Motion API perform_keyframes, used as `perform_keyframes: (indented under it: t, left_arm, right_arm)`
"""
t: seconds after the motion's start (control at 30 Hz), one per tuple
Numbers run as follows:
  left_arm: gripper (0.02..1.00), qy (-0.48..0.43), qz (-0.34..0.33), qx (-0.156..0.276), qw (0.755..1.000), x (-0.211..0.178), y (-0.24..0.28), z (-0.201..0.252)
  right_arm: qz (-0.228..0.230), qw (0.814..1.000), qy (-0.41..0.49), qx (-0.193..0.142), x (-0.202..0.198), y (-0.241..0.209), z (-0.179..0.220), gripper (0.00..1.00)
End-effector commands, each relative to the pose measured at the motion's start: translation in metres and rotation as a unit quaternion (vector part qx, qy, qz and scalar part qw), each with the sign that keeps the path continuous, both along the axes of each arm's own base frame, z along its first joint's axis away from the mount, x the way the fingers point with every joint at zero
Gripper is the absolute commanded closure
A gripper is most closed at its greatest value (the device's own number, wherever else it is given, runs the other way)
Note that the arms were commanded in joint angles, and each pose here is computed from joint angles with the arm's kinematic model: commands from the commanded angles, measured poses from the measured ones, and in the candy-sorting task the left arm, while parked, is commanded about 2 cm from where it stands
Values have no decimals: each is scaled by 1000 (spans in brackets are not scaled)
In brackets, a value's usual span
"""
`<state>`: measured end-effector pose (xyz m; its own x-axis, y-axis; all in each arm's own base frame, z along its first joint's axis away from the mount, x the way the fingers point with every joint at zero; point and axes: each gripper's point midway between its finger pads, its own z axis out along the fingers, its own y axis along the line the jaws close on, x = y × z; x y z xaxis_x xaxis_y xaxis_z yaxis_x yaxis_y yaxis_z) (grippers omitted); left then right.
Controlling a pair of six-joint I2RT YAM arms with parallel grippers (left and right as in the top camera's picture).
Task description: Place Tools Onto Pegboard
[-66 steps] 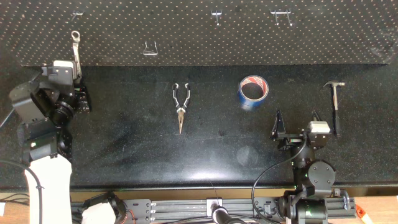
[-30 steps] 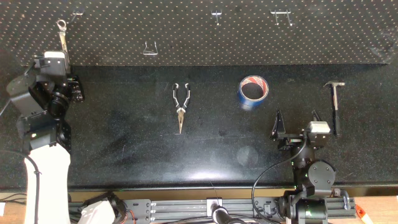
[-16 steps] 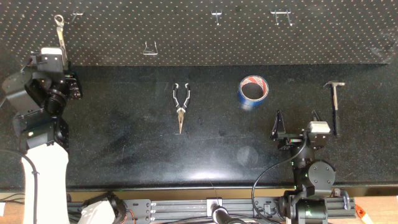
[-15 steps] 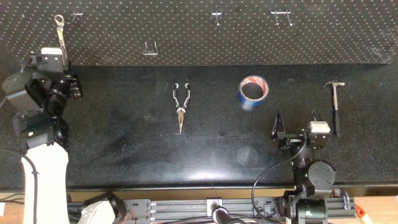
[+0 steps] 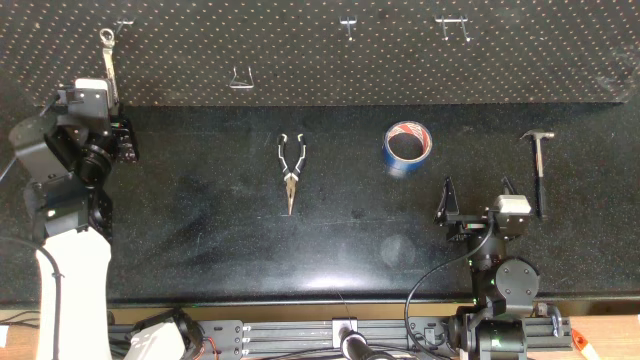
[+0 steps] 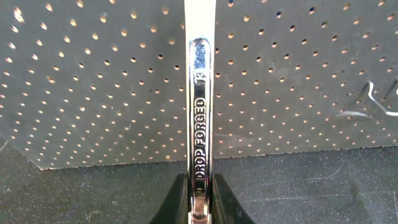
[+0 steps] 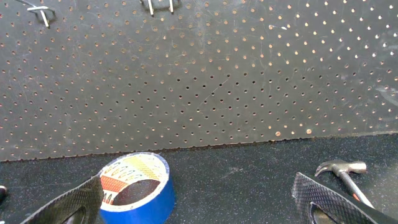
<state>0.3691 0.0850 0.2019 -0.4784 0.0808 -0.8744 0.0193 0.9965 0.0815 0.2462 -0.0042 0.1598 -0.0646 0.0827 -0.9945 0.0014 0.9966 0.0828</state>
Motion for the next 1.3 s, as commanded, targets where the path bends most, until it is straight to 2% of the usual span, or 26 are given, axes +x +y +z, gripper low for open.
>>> perform_keyframes:
  t: [0.03,0.97,1.03,1.07,1.1,1.13,1.2,1.27,1.3]
  left_arm:
    - [989,-11,-1,1,1000,8,2,11]
    - [989,7,0,-5,1000,37,13,-27]
    - [954,10,0,-6,1000,37,13,-29]
    - [899,11,0,-6,1000,37,13,-30]
    - [744,13,2,-5,1000,36,13,-30]
    - [673,14,6,-4,1000,36,14,-31]
    - [459,19,12,-1,1000,33,16,-31]
    - [310,22,21,3,1000,30,19,-29]
    - [128,24,30,8,999,27,21,-27]
  right_arm:
    - [0,1000,0,-7,0,0,-1,14]
    - [0,1000,1,-7,0,0,-2,14]
    - [0,1000,1,-7,0,0,-2,14]
    - [0,1000,1,-7,0,0,-2,14]
    - [0,1000,1,-7,0,0,-2,14]
    - [0,1000,1,-7,0,0,-2,14]
    - [0,1000,1,-7,0,0,-2,14]
    - [0,1000,1,-7,0,0,-2,12]
    - [0,1000,1,-7,0,0,-2,16]
